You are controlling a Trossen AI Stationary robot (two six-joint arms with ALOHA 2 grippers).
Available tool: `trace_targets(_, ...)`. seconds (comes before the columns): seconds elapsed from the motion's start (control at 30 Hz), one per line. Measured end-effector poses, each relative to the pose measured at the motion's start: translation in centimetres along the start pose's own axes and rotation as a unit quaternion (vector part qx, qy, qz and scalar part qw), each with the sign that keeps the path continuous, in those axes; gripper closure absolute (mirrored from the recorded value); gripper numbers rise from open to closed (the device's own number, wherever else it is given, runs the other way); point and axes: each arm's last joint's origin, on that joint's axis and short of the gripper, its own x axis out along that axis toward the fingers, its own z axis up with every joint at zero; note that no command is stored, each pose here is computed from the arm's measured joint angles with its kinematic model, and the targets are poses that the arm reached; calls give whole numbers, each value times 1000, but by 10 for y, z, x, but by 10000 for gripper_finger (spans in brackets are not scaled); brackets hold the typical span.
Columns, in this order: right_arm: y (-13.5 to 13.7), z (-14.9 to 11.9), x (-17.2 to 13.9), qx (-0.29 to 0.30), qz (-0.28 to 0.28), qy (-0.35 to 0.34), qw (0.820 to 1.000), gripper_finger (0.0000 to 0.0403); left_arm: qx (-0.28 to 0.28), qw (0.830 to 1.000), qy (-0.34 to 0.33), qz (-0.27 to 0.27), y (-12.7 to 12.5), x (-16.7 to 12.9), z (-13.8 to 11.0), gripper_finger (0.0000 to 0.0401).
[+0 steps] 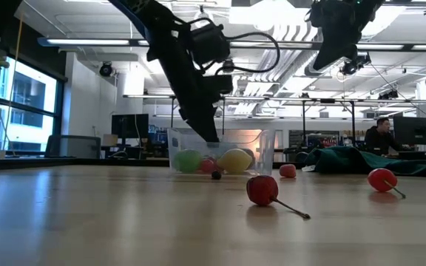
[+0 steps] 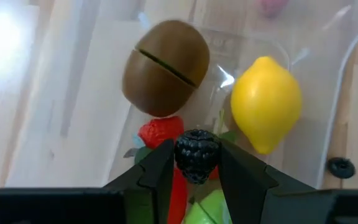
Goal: Pick and placing Produce into tupperware
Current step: Put the blackberry into the transparent bin, then put the blueberry into the transparent bin
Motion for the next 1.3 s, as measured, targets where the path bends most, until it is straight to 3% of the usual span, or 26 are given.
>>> trace_targets(0.53, 0, 0, 0, 0, 0, 0, 1000, 402, -13, 1000, 2, -23, -3, 12, -1, 289)
trace_targets(0.93, 0, 0, 0, 0, 0, 0, 1000, 402, 2, 1000, 3, -17, -3, 12, -2, 226)
trace_targets(1.3, 0, 0, 0, 0, 0, 0, 1000, 402, 27, 1000, -2, 8, 4, -20, 33, 224)
